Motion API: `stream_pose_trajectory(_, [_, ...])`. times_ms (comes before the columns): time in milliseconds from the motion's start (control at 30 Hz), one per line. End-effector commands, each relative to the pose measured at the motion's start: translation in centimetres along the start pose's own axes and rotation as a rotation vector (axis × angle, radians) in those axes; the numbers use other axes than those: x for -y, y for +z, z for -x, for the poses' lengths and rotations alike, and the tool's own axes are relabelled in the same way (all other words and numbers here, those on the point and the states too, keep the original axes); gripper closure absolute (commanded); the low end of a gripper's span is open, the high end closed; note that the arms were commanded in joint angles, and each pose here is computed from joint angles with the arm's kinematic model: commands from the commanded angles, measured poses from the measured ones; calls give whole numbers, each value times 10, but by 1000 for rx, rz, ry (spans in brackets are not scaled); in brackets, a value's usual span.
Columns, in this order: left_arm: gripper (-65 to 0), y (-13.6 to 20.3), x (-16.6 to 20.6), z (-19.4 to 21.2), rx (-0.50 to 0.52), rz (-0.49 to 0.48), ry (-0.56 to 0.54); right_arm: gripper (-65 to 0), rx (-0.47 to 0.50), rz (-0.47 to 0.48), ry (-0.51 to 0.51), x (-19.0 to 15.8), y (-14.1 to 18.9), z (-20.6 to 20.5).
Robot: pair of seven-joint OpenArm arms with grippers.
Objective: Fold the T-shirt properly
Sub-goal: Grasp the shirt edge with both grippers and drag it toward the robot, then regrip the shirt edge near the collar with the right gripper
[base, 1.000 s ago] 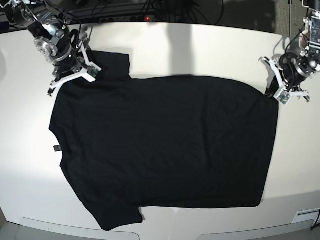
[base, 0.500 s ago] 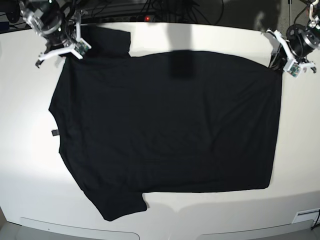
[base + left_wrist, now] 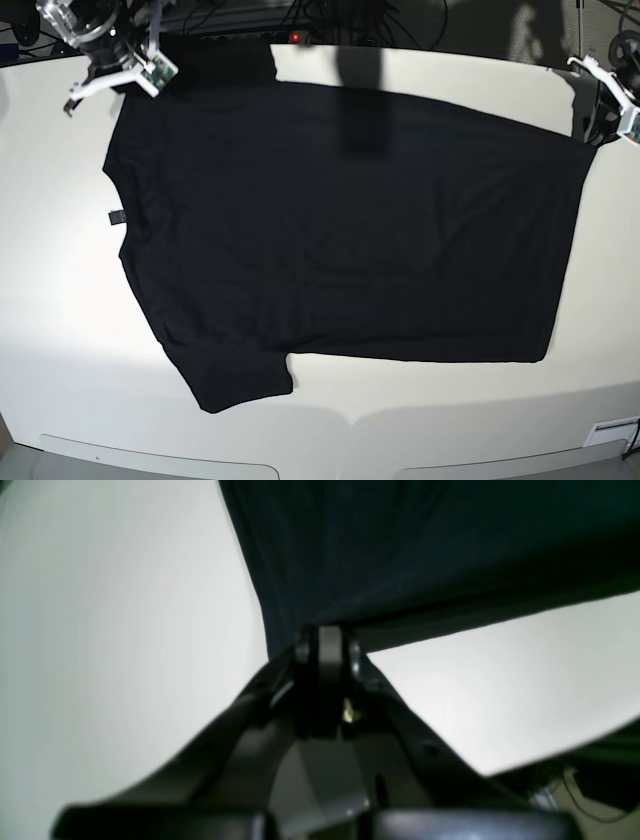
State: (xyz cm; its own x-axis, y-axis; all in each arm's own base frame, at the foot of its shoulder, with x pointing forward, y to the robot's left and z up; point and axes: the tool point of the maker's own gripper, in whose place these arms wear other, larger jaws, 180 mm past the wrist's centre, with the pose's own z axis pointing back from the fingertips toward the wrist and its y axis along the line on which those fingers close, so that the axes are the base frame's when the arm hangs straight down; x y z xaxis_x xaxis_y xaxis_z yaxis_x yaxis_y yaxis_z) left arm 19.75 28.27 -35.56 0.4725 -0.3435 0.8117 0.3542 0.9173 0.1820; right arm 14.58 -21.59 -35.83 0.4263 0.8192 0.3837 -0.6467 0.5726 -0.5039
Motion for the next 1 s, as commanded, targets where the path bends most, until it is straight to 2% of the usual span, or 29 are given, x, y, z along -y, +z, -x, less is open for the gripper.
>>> stream_pose_trajectory(0, [0,0,-9,-16,50,-20,-13,0,41,44,3,16,0,-12])
stream_pose_trajectory(233, [0,-22,-15,-44,140,-77,36,0,164,76,-67,54,-26,-43])
stream_pose_trajectory(400, [0,-41,-22,-67,204,-118,41,0,216,117,-52,76,-41,-62])
stream_pose_trajectory(633, [0,-67,-37,-50,148,-160,72,0,250,89,-12,76,-72,-84])
stream_pose_trajectory(833, [0,-77,-44,-39,125,-169,110,0,255,112,21,96,-94,-98])
stream_pose_trajectory(967, [0,-87,-51,-32,91,-183,96,0,269,125,47,107,-102,-111])
